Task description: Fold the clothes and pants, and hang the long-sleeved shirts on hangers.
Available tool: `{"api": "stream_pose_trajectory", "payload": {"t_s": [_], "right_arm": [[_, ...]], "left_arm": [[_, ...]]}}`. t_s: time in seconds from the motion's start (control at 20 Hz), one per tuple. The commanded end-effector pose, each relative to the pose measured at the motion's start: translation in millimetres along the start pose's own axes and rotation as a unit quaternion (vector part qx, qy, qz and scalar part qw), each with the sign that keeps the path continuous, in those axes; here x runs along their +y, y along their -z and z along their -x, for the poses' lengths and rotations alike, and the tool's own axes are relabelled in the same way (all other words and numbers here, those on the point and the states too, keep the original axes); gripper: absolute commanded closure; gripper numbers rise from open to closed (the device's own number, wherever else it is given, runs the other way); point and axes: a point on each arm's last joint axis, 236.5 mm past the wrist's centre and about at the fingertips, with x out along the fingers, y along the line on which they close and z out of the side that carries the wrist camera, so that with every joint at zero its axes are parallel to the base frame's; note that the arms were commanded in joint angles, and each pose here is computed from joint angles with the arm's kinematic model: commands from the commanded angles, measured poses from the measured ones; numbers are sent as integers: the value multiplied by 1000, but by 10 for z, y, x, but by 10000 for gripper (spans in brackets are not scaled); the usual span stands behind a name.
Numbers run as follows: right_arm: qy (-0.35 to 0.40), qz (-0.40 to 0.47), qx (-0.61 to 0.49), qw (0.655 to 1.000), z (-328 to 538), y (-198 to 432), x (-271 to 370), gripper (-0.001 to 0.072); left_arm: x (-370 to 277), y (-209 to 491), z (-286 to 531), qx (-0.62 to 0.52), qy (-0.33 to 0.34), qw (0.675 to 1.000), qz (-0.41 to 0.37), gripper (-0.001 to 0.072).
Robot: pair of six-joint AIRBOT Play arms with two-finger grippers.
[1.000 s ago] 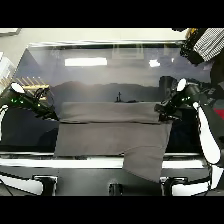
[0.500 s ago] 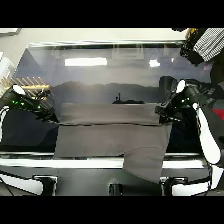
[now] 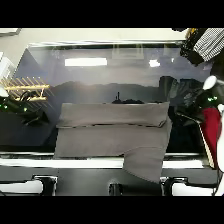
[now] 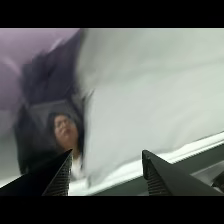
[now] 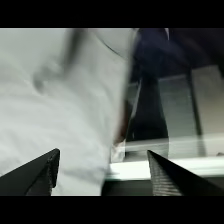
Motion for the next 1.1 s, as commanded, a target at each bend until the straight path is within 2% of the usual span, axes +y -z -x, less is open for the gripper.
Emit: {"api": "stream_pose_trajectory", "payload": {"t_s": [0.0, 0.05, 0.2, 0.35, 0.6, 0.75, 0.8, 0.9, 0.95, 1.05], "right_arm": [[-14, -24, 7, 1000, -72, 358, -257, 77], [-15, -24, 8, 1000, -140, 418, -263, 77], [-23, -24, 15, 999, -258, 512, -230, 97], [-25, -23, 15, 999, -254, 514, -220, 97], [-25, -21, 15, 999, -254, 514, -222, 99], [-25, -21, 15, 999, -254, 516, -222, 100], [-25, -21, 17, 999, -254, 523, -222, 101], [-24, -21, 20, 999, -255, 539, -223, 107], [-25, -21, 23, 999, -258, 552, -223, 136], [-27, -20, 37, 999, -343, 673, -216, 145]], "left_arm": [[294, 634, -283, 27, -9, 998, 62, 268], [310, 816, -464, 33, 3, 997, 72, 288], [240, 1158, -885, 44, 38, 996, 67, 288], [145, 1116, -1021, 26, 65, 995, 70, 288], [178, 1112, -1124, 22, 64, 994, 80, 288], [93, 1093, -1212, 11, 87, 991, 97, 301], [55, 1084, -1241, 6, 96, 990, 104, 409], [54, 1071, -1253, 2, 97, 989, 108, 682], [52, 1060, -1248, -1, 97, 989, 108, 684], [43, 1065, -1238, -1, 98, 989, 106, 684]]}}
